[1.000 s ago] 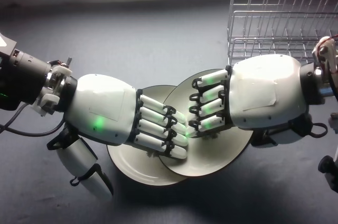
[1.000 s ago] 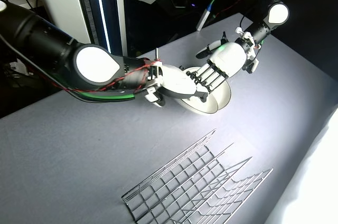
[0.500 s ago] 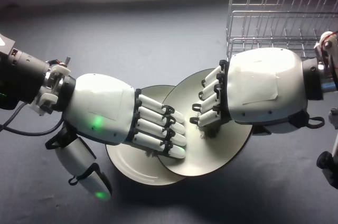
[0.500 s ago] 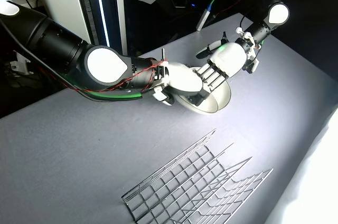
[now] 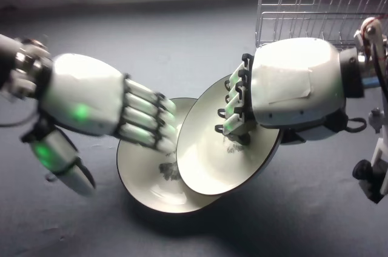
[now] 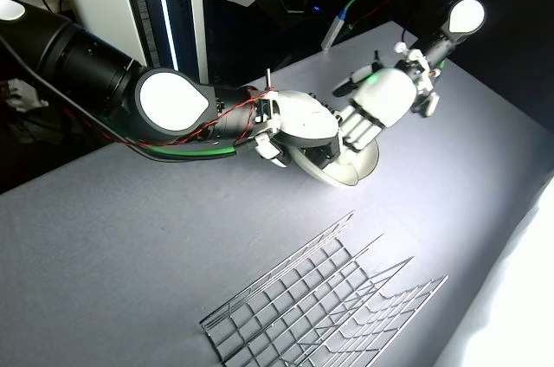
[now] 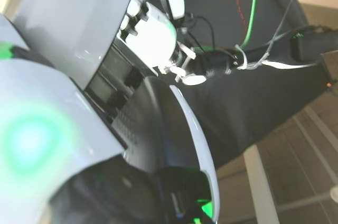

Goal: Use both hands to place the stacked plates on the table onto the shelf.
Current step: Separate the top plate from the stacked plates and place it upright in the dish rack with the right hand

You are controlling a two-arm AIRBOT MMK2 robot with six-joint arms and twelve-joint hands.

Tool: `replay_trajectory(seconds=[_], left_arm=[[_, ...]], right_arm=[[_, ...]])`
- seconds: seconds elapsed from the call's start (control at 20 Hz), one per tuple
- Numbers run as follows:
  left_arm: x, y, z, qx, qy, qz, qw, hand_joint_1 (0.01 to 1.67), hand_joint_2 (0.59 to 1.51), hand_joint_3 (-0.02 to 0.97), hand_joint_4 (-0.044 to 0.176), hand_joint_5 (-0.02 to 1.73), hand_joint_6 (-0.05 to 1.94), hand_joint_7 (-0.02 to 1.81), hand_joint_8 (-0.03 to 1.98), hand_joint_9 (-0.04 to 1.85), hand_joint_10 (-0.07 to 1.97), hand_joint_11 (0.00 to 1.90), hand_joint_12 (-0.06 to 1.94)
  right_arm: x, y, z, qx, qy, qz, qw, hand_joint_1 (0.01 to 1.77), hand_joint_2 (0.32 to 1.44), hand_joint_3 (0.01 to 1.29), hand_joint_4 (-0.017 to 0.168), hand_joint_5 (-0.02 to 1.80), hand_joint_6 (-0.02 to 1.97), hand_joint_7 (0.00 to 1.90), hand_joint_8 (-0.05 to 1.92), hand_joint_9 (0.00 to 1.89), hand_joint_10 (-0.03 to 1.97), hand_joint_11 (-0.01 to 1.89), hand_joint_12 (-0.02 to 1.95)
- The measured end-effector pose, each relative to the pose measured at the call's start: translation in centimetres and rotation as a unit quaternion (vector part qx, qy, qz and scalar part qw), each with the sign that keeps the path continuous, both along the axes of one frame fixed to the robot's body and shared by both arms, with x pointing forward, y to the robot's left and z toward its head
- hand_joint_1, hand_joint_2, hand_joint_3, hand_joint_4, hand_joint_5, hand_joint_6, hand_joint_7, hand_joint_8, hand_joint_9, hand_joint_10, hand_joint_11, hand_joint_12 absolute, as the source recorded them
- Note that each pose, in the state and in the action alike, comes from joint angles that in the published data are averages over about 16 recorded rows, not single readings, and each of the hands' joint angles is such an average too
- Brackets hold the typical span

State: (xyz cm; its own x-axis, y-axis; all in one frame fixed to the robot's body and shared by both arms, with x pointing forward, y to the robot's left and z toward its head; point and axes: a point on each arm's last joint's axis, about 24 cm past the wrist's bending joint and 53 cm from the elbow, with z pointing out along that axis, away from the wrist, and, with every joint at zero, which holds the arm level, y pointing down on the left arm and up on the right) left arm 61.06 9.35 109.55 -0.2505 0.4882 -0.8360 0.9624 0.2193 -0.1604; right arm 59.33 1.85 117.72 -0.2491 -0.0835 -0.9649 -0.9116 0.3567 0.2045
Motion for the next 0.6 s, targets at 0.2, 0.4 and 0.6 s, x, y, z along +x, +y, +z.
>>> replay_trajectory(seconds=[0.2,0.4,0.6], left_arm=[[0.8,2.4,1.9,0.0,-0.021,0.023,0.9995,0.01,1.13,0.022,0.0,0.0,0.0,0.01,0.0,0.02,0.0,0.01,-0.01],[1.1,5.4,3.2,0.007,-0.036,0.043,0.9984,0.01,1.13,0.022,-0.001,0.0,0.01,0.01,0.0,0.02,0.0,0.01,0.0],[1.0,8.2,3.8,0.021,-0.044,0.057,0.9972,0.01,1.131,0.02,-0.003,0.01,0.01,0.01,0.0,0.02,0.0,0.01,0.0]], right_arm=[[0.1,0.6,1.8,0.022,0.0,-0.004,0.9998,1.32,1.01,0.01,-0.003,0.77,0.92,0.83,0.95,0.85,1.21,0.78,1.42],[0.2,1.0,3.5,0.051,0.015,-0.011,0.9985,1.34,1.01,0.01,0.0,0.8,1.01,0.86,1.01,0.86,1.25,0.76,1.41],[0.3,1.3,5.1,0.089,0.043,-0.021,0.9949,1.35,1.01,0.01,0.0,0.83,1.06,0.89,1.04,0.86,1.25,0.75,1.4]])
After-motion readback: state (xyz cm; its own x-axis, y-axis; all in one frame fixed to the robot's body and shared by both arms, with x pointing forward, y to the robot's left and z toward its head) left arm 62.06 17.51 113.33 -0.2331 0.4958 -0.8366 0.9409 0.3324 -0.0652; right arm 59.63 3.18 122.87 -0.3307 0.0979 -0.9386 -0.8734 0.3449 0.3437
